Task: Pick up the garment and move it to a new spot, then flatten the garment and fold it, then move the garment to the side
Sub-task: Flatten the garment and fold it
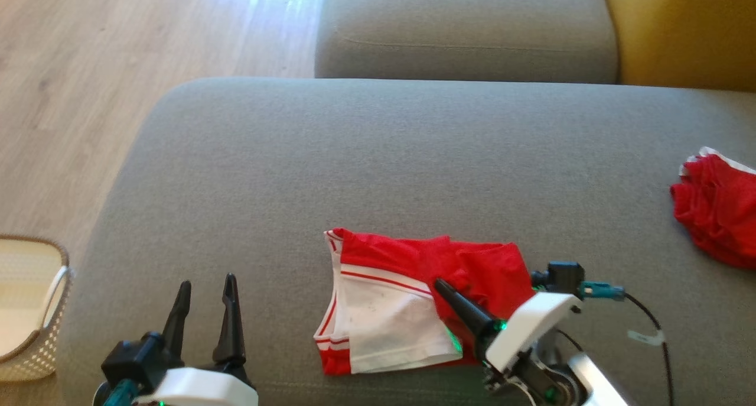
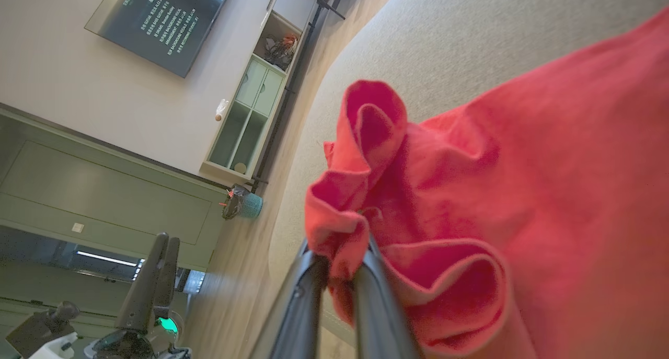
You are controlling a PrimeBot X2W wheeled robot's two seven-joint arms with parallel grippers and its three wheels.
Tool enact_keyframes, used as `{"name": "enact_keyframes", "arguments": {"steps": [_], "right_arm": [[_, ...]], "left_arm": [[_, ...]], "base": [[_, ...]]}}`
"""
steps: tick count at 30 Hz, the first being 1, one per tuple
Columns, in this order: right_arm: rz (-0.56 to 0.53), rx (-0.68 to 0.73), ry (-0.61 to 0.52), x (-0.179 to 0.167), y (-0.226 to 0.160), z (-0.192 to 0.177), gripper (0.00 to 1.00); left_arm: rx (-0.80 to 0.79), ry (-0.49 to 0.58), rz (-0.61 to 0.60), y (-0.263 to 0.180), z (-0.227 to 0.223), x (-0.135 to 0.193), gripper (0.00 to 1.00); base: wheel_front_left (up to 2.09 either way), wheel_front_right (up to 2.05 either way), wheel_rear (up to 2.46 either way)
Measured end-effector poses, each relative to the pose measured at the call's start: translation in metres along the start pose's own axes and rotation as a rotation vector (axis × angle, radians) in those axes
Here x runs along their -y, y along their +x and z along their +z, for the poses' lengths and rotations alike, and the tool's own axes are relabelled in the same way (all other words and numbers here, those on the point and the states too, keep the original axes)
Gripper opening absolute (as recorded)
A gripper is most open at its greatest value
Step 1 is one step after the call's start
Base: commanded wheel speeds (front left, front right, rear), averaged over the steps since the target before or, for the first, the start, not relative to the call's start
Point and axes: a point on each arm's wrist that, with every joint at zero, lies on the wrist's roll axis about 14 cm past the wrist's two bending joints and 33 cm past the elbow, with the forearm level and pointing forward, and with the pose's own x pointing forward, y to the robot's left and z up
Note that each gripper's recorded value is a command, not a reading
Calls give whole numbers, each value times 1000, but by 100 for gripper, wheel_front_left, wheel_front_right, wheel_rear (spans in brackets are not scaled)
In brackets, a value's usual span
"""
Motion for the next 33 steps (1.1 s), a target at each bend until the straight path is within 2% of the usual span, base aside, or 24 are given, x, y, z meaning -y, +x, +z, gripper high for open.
{"name": "enact_keyframes", "arguments": {"steps": [7, 17, 18, 19, 20, 26, 33], "right_arm": [[68, -32, 33, -30, 33, -9, 0], [33, -94, 23, -31, 65, -28, 0], [26, -106, 21, -30, 67, -31, 5], [20, -119, 23, -29, 68, -35, 36], [13, -129, 24, -27, 69, -38, 100], [7, -148, 30, -30, 72, -45, 100], [38, -76, 17, -50, 75, -24, 100]], "left_arm": [[-7, -3, 51, -11, -3, -14, 100], [-22, -7, 106, -20, -6, -27, 100], [-26, -7, 108, -20, -7, -28, 100], [-29, -7, 111, -21, -8, -28, 100], [-32, -6, 114, -21, -9, -29, 100], [-42, -5, 116, -20, -12, -29, 100], [-29, -7, 95, -18, -9, -24, 100]], "base": [[0, 0, 0], [0, 0, 0], [0, 0, 0], [0, 0, 0], [0, 0, 0], [0, 0, 0], [0, 0, 0]]}}
